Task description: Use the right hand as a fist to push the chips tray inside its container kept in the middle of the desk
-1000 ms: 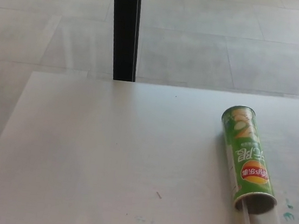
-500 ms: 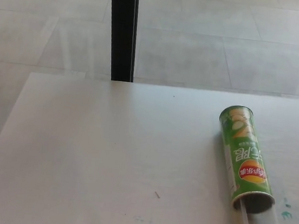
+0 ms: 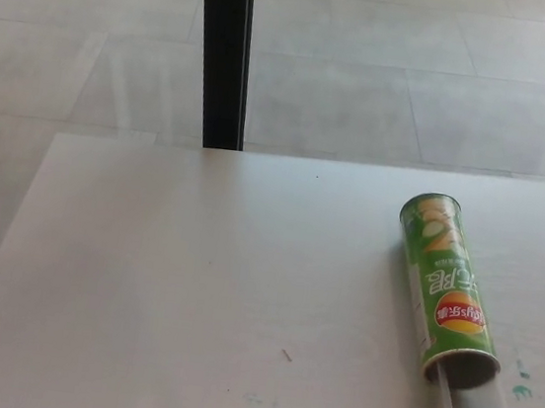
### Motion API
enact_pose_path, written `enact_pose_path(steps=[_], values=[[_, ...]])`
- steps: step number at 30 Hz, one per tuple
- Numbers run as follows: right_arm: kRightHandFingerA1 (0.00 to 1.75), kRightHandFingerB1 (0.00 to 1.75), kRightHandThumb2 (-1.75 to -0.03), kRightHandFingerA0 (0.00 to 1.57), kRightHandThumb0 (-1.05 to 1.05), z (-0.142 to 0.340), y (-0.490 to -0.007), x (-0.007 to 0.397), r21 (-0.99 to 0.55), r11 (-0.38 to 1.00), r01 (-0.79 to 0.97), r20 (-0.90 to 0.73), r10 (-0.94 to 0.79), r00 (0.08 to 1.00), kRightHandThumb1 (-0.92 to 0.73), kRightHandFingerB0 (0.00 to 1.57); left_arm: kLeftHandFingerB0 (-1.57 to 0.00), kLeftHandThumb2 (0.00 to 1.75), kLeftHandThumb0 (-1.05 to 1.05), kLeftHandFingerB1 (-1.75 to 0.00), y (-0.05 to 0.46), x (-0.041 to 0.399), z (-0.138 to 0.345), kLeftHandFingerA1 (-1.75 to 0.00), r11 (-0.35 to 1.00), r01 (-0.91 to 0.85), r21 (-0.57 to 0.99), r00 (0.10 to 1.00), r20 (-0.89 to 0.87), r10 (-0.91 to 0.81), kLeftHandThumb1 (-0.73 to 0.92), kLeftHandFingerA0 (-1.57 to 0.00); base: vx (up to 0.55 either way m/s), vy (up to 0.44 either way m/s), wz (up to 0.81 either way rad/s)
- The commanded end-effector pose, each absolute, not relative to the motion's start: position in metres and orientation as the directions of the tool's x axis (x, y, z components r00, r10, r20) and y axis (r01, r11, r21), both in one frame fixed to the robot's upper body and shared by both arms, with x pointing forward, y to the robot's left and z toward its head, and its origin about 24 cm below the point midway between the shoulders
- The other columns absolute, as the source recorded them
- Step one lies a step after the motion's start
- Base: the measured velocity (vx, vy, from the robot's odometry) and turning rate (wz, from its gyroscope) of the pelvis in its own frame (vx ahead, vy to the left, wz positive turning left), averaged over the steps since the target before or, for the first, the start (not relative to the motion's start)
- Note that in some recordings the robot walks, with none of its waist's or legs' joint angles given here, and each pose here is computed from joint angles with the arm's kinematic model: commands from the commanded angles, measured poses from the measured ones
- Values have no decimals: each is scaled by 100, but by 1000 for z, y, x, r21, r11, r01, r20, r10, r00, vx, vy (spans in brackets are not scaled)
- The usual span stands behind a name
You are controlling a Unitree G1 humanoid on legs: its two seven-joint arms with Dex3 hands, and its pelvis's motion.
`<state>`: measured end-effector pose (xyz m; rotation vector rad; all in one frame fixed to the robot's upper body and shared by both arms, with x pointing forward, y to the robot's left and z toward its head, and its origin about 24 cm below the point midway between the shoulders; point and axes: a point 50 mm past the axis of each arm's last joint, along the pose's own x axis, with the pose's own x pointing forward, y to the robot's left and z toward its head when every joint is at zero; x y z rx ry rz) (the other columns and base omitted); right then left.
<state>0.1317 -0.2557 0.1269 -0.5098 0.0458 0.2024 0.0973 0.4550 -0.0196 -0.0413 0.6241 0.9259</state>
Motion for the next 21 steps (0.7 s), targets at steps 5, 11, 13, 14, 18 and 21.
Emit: enact_pose_path(steps=[5, 11, 13, 14, 18, 21], values=[[96, 60, -62, 87, -67, 112, -225, 103, -692, 475, -544, -281, 516, 809, -74, 66, -53, 68, -74, -49, 466, 93, -7, -63, 598, -759, 258, 429, -493, 757, 92, -62, 0, 0, 0], [100, 59, -61, 86, -67, 107, -224, 97, -727, 389, -566, -345, 506, 791, -71, 63, -51, 70, -74, -49, 467, 91, -7, -60, 607, -749, 266, 437, -490, 754, 92, -60, 0, 0, 0], [93, 55, -61, 94, -69, 105, -221, 98, -803, 241, -546, -378, 503, 778, -71, 67, -49, 111, -72, -60, 467, 91, -8, -69, 596, -755, 273, 422, -493, 761, 73, -59, 0, 0, 0], [98, 53, -62, 91, -70, 104, -222, 98, -806, 221, -549, -391, 497, 775, -72, 64, -53, 70, -76, -50, 467, 90, -8, -63, 597, -755, 271, 424, -493, 760, 92, -62, 0, 0, 0], [96, 52, -62, 89, -68, 97, -221, 101, -817, 112, -565, -464, 454, 761, -72, 62, -51, 71, -73, -50, 467, 90, -7, -62, 599, -759, 253, 434, -490, 756, 92, -56, 0, 0, 0], [101, 52, -62, 90, -67, 92, -221, 104, -828, 37, -560, -497, 414, 763, -72, 63, -50, 71, -73, -50, 466, 91, -7, -62, 603, -756, 254, 437, -489, 755, 92, -56, 0, 0, 0]])
